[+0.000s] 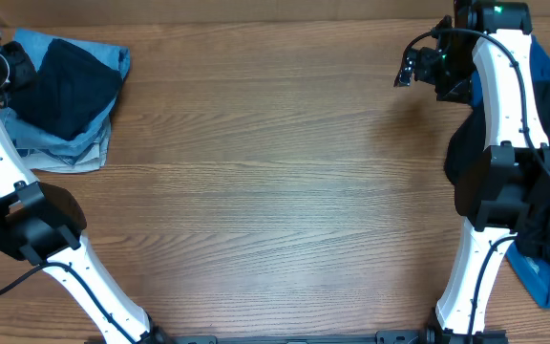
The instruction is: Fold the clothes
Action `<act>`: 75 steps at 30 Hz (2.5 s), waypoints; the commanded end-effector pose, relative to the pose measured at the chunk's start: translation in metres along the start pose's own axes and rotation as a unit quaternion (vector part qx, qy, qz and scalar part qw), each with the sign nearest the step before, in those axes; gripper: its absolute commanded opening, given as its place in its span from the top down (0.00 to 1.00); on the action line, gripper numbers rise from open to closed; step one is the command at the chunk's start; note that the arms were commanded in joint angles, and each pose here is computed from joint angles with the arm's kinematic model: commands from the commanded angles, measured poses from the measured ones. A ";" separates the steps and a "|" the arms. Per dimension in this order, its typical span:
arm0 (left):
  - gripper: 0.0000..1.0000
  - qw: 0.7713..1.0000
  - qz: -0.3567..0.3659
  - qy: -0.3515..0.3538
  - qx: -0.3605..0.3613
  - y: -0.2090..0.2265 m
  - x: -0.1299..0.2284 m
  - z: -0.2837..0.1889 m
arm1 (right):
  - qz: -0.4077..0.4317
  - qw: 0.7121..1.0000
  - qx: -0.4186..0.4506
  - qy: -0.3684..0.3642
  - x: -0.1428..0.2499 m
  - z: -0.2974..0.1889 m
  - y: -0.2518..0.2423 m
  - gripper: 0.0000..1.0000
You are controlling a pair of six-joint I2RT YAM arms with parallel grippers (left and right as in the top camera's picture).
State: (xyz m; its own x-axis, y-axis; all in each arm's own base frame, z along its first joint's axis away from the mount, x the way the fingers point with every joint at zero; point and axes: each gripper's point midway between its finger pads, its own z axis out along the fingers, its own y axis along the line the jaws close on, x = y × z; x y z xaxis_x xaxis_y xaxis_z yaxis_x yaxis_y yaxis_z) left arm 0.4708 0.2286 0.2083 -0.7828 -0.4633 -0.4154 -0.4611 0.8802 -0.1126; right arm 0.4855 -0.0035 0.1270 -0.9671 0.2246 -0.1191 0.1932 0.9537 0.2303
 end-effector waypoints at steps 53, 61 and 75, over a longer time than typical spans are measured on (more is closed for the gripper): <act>0.00 0.967 -0.075 -0.178 0.169 -0.041 -0.024 -0.182 | -0.035 0.977 0.020 -0.211 0.010 -0.196 0.024 0.00; 0.00 0.967 -0.075 -0.178 0.169 -0.041 -0.024 -0.182 | -0.038 0.973 0.020 -0.225 0.014 -0.208 0.026 0.00; 0.00 0.967 -0.075 -0.178 0.169 -0.041 -0.024 -0.182 | -0.096 0.852 -0.052 -0.512 0.218 -0.436 0.054 0.00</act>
State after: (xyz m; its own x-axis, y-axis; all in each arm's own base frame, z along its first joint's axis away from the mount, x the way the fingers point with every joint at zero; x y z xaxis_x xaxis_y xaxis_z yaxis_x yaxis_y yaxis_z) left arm 0.4297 0.1848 0.3900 -0.4964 -0.5625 -0.6611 -0.3486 0.8267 -0.4417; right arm 0.2464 0.0110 0.5409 -0.3286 0.1727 -0.9285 -0.0428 0.9794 0.1973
